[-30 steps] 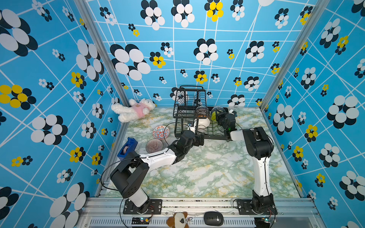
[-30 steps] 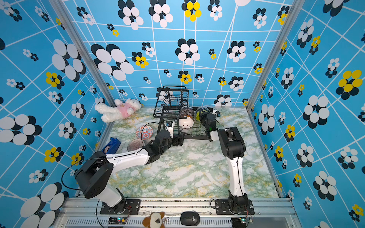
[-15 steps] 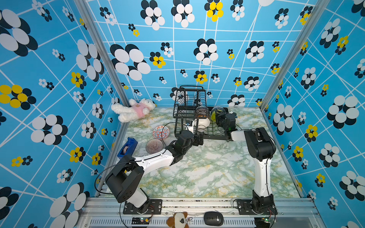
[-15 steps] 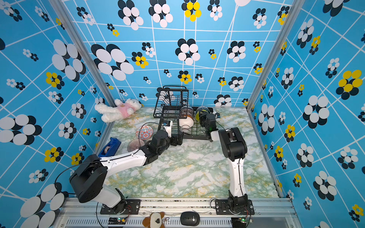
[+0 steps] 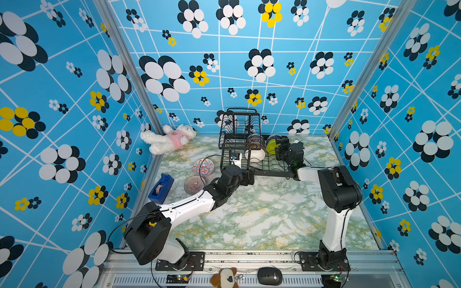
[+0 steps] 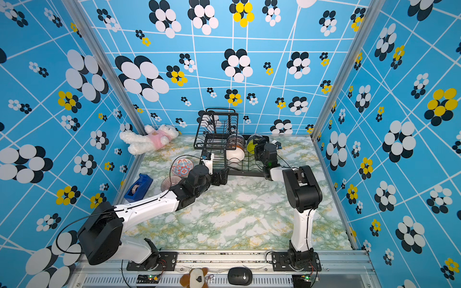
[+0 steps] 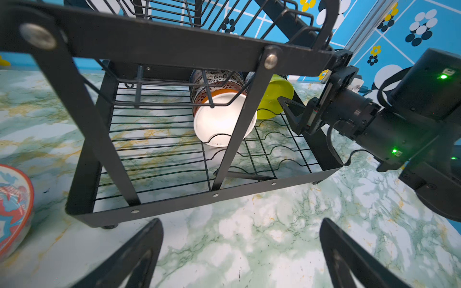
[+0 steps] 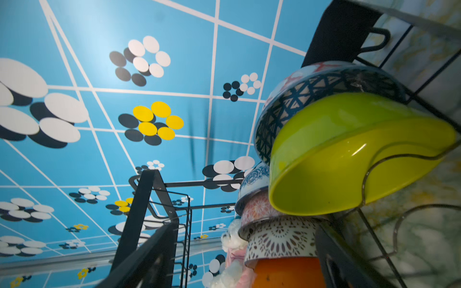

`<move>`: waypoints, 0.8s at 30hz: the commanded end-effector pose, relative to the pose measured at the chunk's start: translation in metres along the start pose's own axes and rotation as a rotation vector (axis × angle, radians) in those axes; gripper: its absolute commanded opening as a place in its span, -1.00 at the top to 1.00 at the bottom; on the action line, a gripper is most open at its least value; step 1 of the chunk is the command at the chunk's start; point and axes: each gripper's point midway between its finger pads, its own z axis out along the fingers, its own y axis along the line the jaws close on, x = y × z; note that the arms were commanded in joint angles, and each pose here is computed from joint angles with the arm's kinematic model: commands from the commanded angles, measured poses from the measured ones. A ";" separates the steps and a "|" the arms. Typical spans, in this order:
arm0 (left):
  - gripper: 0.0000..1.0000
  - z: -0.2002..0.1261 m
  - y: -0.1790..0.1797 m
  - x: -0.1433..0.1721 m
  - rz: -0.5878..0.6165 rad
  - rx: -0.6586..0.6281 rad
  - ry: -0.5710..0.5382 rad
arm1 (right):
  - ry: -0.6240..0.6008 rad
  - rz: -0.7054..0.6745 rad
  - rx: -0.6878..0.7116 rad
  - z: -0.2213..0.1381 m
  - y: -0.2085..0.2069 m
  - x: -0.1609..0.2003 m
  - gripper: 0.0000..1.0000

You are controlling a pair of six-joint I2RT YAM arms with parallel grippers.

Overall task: Load bowls into a dish rack
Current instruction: Place the bowl in the dish rack.

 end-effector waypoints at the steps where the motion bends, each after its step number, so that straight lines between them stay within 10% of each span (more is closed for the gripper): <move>1: -0.98 -0.015 0.012 -0.001 -0.003 -0.059 0.030 | 0.006 -0.021 -0.040 -0.017 0.021 -0.002 -0.99; 10: -0.98 -0.052 0.050 0.006 0.072 -0.237 0.135 | 0.079 -0.261 0.030 -0.070 0.035 0.012 -0.99; 24: -0.98 -0.075 0.152 0.028 -0.099 -0.395 0.358 | 0.221 -1.238 0.181 -0.174 0.052 0.104 -0.99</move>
